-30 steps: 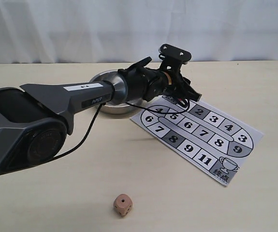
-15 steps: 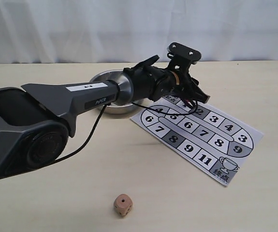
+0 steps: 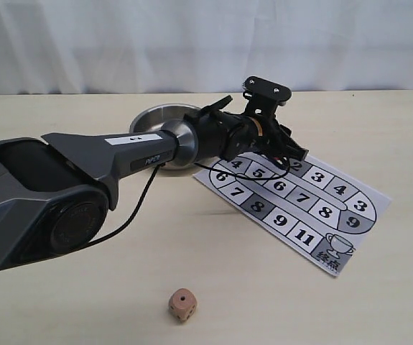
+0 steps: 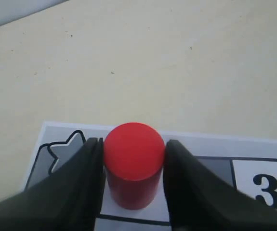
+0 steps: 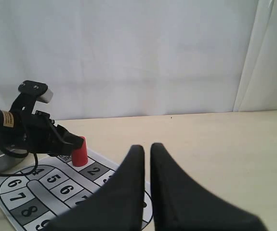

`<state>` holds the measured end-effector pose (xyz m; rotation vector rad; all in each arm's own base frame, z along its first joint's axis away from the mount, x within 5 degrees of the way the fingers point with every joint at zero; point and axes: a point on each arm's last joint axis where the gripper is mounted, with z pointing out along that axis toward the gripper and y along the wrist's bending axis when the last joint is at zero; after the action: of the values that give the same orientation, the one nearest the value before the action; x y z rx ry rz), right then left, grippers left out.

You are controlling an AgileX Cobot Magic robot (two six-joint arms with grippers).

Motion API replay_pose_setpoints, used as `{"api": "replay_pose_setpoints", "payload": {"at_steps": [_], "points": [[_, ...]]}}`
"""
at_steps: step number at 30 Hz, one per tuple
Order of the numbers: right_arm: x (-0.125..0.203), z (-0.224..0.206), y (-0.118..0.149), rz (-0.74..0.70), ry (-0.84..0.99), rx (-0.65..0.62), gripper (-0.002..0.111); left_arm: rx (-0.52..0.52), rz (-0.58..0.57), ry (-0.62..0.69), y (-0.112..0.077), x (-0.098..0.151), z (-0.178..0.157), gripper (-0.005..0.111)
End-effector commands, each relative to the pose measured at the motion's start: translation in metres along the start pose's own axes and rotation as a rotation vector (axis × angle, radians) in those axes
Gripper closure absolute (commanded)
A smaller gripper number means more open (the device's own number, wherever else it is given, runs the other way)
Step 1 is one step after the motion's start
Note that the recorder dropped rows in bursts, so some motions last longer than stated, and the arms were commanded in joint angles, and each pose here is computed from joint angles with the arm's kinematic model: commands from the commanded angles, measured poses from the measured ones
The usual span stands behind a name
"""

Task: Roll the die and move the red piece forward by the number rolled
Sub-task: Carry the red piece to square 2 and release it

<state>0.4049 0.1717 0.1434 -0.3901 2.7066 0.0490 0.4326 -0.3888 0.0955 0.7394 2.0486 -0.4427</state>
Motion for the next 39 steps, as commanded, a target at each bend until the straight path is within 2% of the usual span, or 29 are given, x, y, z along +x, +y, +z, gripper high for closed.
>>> {"api": "replay_pose_setpoints", "payload": {"at_steps": [1, 5, 11, 15, 22, 25, 28, 32, 34, 39], "points": [[0.001, 0.003, -0.002, 0.006, -0.001, 0.000, 0.104, 0.003, -0.008, -0.007, -0.001, -0.005, -0.003, 0.084], [0.001, 0.003, -0.002, 0.006, -0.001, 0.000, 0.104, 0.003, -0.001, -0.036, -0.001, -0.012, -0.005, 0.067], [0.001, 0.003, -0.002, 0.006, -0.001, 0.000, 0.104, 0.004, -0.001, -0.050, -0.002, -0.015, -0.007, 0.051], [0.001, 0.003, -0.002, 0.006, -0.001, 0.000, 0.104, 0.004, 0.003, -0.054, -0.002, -0.015, -0.007, 0.046], [0.001, 0.003, -0.002, 0.006, -0.001, 0.000, 0.104, -0.003, 0.016, 0.007, -0.001, -0.028, -0.021, 0.047], [0.001, 0.003, -0.002, 0.006, -0.001, 0.000, 0.104, -0.017, 0.042, 0.059, -0.001, -0.040, -0.036, 0.059], [0.001, 0.003, -0.002, 0.006, -0.001, 0.000, 0.104, -0.029, 0.058, 0.137, 0.000, -0.048, -0.050, 0.080], [0.001, 0.003, -0.002, 0.006, -0.001, 0.000, 0.104, -0.029, 0.146, 0.270, 0.001, -0.049, -0.066, 0.107], [0.001, 0.003, -0.002, 0.006, -0.001, 0.000, 0.104, -0.020, 0.198, 0.337, 0.001, -0.047, -0.071, 0.107], [0.001, 0.003, -0.002, 0.006, -0.001, 0.000, 0.104, -0.016, 0.218, 0.469, 0.003, -0.034, -0.076, 0.107]]}}
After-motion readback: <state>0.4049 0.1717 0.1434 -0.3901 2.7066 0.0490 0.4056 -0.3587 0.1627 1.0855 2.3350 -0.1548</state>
